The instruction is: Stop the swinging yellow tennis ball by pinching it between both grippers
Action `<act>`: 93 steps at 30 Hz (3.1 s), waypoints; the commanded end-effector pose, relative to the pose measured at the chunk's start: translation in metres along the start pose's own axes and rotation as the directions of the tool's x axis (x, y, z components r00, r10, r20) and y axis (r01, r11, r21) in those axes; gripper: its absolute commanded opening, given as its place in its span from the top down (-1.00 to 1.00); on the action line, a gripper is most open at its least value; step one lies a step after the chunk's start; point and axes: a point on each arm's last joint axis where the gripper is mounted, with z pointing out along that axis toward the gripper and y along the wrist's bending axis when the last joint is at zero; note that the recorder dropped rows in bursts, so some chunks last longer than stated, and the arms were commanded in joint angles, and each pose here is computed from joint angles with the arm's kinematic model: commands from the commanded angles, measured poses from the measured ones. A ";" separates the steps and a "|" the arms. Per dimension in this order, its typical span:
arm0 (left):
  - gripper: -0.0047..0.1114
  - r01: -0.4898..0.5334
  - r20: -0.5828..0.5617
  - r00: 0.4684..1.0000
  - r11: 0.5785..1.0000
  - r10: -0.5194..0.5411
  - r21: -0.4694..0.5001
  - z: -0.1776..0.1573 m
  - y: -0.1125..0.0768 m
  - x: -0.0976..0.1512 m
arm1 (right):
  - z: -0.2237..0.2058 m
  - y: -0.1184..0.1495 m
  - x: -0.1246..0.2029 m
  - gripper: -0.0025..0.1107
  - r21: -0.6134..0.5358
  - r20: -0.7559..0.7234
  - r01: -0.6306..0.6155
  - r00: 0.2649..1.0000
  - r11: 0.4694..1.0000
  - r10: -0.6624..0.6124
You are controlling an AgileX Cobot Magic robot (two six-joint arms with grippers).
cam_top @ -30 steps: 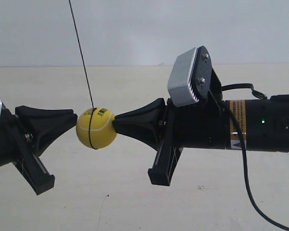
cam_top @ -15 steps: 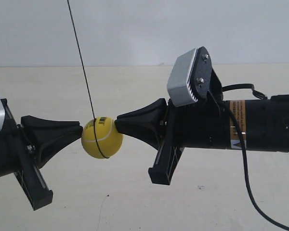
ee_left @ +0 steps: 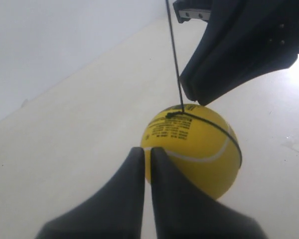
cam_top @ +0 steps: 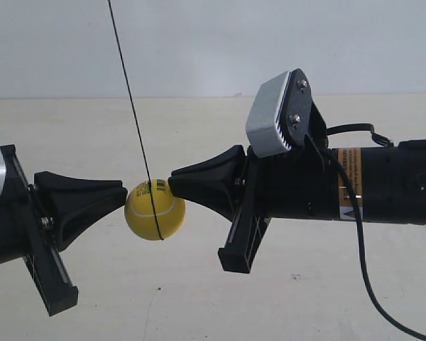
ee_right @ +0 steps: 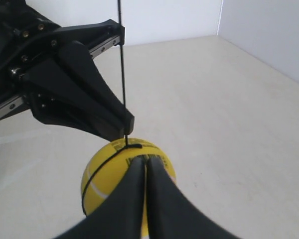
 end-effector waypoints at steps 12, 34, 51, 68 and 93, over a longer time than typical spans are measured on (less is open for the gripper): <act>0.84 0.004 0.014 1.000 1.000 -0.004 0.021 0.001 -0.002 -0.001 | 0.000 0.001 -0.003 0.96 -0.011 0.011 0.004 1.000 1.000 -0.004; 0.84 -0.007 0.015 1.000 0.997 0.008 -0.076 -0.013 0.002 -0.010 | -0.009 -0.002 -0.009 0.96 0.071 -0.047 0.062 0.997 0.996 -0.059; 0.84 0.129 0.109 0.989 0.940 -0.099 -0.314 -0.062 0.003 -0.024 | -0.065 0.027 -0.035 0.96 0.268 0.070 0.122 0.987 0.956 -0.145; 0.84 0.225 0.340 0.936 0.903 -0.095 -0.367 -0.111 -0.021 -0.016 | -0.128 0.069 -0.036 0.96 0.418 0.263 0.076 0.944 0.905 -0.201; 0.84 0.351 0.538 0.834 0.869 -0.121 -0.350 -0.146 -0.033 -0.020 | -0.168 0.091 -0.037 0.96 0.505 0.372 -0.015 0.906 0.863 -0.202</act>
